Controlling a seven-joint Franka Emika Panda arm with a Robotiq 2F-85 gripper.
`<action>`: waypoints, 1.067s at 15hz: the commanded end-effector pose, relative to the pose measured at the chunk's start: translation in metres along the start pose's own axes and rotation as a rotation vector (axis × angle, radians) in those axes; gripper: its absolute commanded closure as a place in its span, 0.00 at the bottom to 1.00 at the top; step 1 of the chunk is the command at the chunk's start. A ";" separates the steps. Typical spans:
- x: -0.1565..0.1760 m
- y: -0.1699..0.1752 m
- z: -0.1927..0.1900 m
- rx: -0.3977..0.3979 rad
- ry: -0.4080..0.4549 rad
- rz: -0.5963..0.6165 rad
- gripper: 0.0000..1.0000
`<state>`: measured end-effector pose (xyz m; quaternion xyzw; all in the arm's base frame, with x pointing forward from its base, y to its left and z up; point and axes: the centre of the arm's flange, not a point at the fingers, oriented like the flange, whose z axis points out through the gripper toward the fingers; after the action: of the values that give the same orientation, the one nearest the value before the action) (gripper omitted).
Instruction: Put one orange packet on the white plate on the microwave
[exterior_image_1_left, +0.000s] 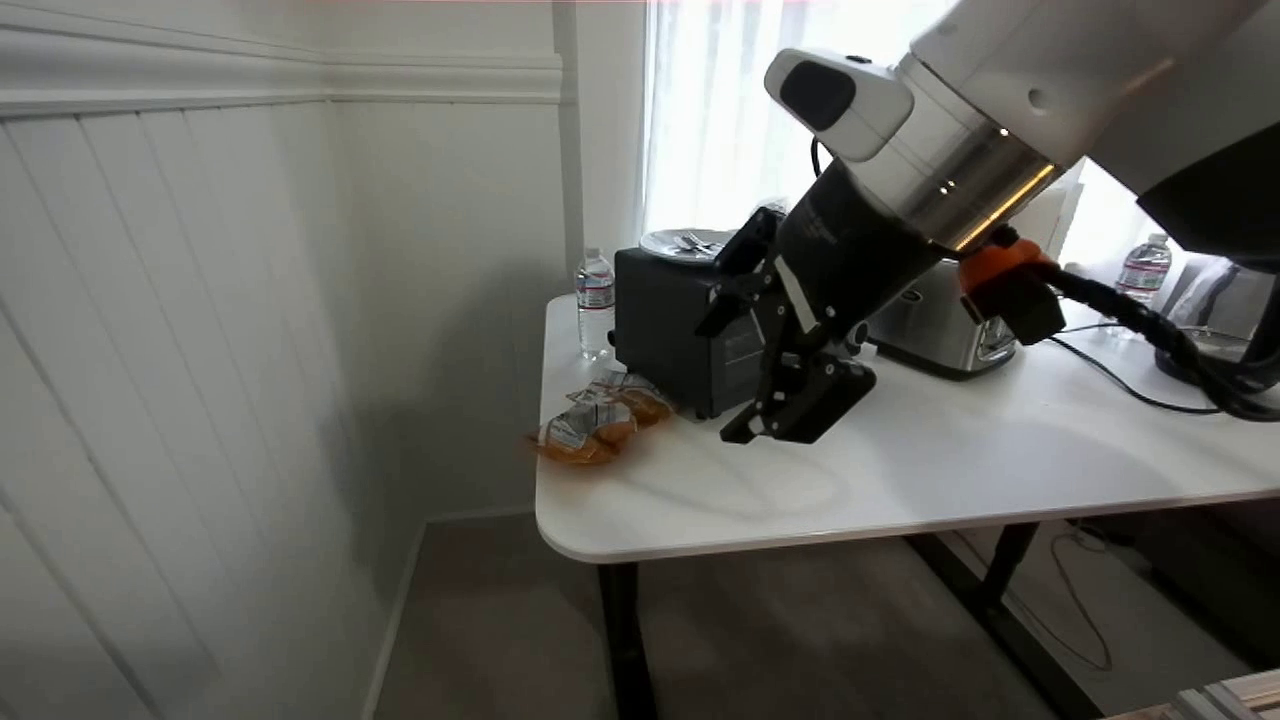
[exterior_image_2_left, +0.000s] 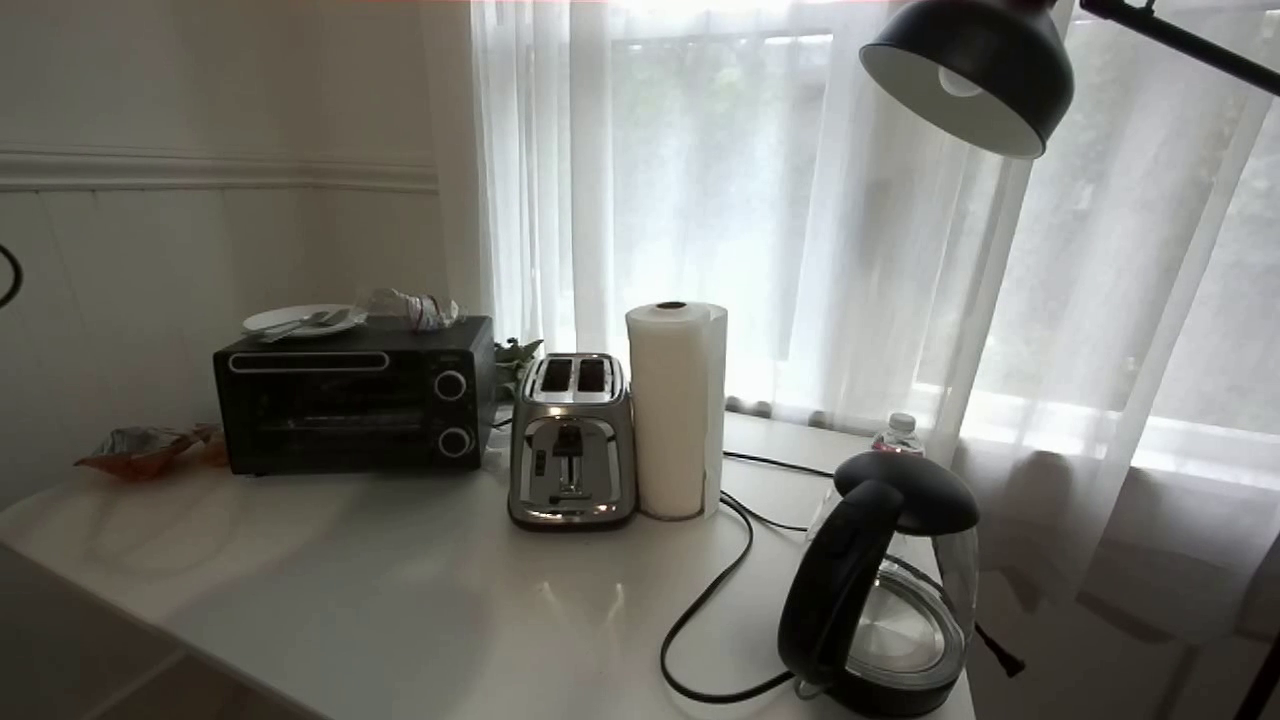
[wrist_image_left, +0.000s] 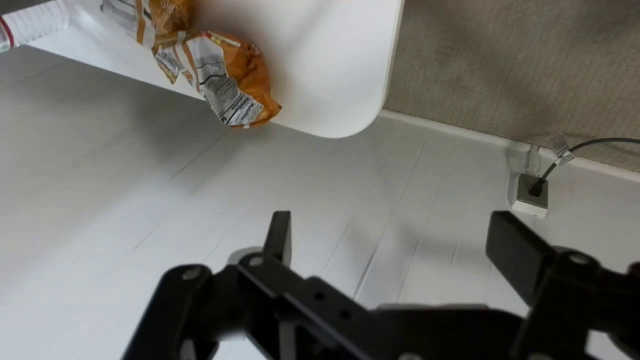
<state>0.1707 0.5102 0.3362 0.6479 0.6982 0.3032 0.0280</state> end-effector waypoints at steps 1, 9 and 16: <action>0.028 -0.024 0.057 -0.082 0.040 -0.048 0.00; 0.018 -0.033 0.076 -0.185 -0.017 -0.180 0.00; 0.021 -0.030 0.079 -0.188 -0.010 -0.179 0.00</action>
<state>0.1751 0.5613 0.2658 0.5792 0.7215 0.3603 0.1190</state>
